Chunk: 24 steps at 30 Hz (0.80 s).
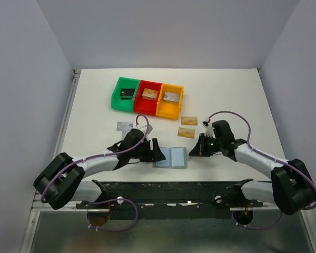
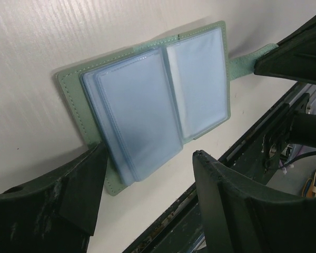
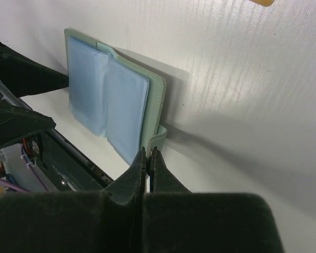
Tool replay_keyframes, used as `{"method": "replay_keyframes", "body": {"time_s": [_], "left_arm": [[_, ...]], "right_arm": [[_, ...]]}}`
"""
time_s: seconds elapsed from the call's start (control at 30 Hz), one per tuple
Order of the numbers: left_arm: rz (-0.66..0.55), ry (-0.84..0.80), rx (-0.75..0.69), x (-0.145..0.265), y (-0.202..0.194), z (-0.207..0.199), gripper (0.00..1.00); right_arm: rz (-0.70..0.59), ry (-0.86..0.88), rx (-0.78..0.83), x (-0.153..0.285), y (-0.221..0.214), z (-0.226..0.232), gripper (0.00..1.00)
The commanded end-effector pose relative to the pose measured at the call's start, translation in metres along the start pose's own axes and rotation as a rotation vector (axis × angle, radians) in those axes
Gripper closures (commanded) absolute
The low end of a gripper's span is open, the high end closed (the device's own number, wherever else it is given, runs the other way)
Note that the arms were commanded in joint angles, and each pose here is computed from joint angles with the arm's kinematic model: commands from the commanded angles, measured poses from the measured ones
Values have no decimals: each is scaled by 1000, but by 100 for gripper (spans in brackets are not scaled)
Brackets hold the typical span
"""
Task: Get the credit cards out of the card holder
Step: Remove the credit card from the card holder.
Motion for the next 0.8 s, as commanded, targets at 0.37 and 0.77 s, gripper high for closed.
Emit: {"method": "replay_keyframes", "body": {"time_s": [0.37,0.77], "left_arm": [[30,-197,-168,-4,0,-57,25],[89,-254,-277,-9,-11,-89,24]], "right_arm": [[33,35,-13,-5,-15,4,100],[21,43,-17,-4,-13,6,100]]}}
Point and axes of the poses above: each gripper's point midway between its finger pads, its own x axis back along the fingers, its own z axis along the line the jaws close on, y = z × x, the point moved 1 cm from there along x, back along the fingers, and after that the axes turned 14 degrees about x, right-handed, at the moved point
